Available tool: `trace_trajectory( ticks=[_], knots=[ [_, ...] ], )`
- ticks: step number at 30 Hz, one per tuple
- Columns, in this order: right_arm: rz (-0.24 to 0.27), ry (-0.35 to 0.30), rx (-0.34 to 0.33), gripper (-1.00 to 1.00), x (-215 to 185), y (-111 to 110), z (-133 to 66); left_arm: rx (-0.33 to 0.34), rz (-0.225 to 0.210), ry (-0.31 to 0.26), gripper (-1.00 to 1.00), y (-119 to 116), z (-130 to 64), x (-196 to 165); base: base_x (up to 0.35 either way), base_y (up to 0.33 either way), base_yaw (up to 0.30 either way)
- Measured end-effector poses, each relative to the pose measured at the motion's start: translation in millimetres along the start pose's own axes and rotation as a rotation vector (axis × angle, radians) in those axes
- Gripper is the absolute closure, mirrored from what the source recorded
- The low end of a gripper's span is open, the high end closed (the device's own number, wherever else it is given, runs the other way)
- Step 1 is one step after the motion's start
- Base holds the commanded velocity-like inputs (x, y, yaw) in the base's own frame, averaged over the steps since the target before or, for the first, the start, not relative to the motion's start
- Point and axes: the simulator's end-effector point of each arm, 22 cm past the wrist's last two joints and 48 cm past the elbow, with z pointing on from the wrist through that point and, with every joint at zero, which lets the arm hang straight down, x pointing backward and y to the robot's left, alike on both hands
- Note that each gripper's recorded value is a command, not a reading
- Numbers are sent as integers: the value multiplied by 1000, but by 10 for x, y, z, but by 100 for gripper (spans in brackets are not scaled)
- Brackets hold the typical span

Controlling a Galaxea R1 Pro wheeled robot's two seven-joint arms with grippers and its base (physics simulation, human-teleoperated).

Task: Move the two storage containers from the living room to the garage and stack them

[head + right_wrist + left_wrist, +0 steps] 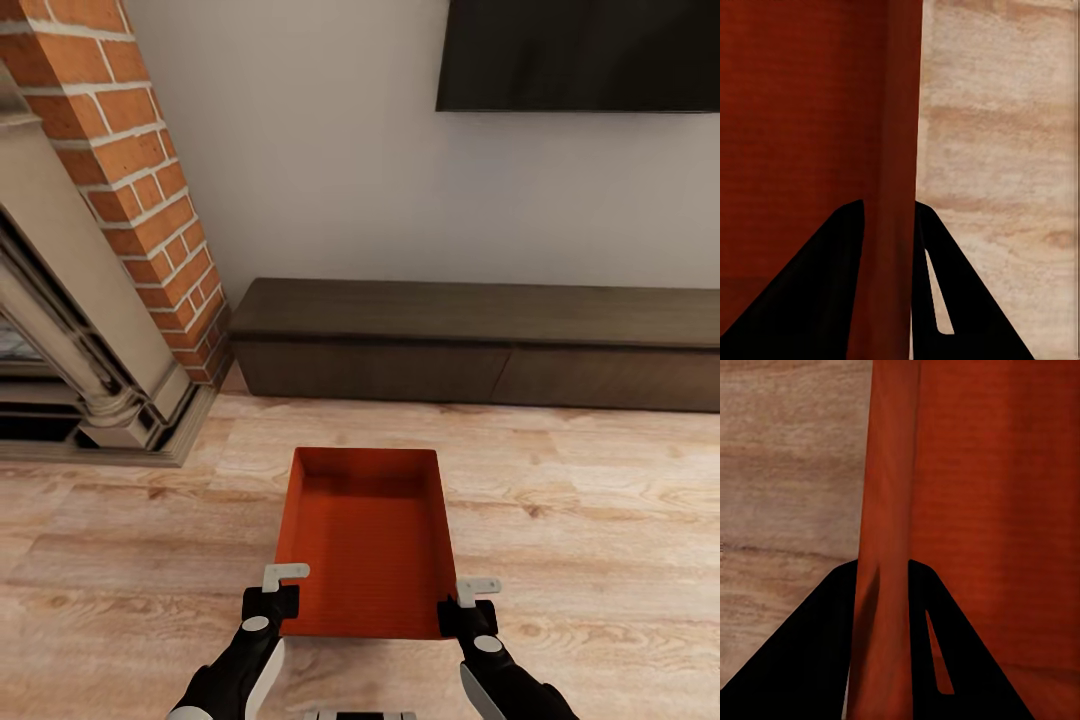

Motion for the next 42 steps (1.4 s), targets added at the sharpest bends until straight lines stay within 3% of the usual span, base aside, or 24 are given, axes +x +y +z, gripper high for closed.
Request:
trace_trajectory(
  ticks=[42],
  knots=[
    [0, 0, 0, 100, -569, -103, -659, 0, 1, 0, 100, 60, -659, -577, 0, 0, 0]
  ],
)
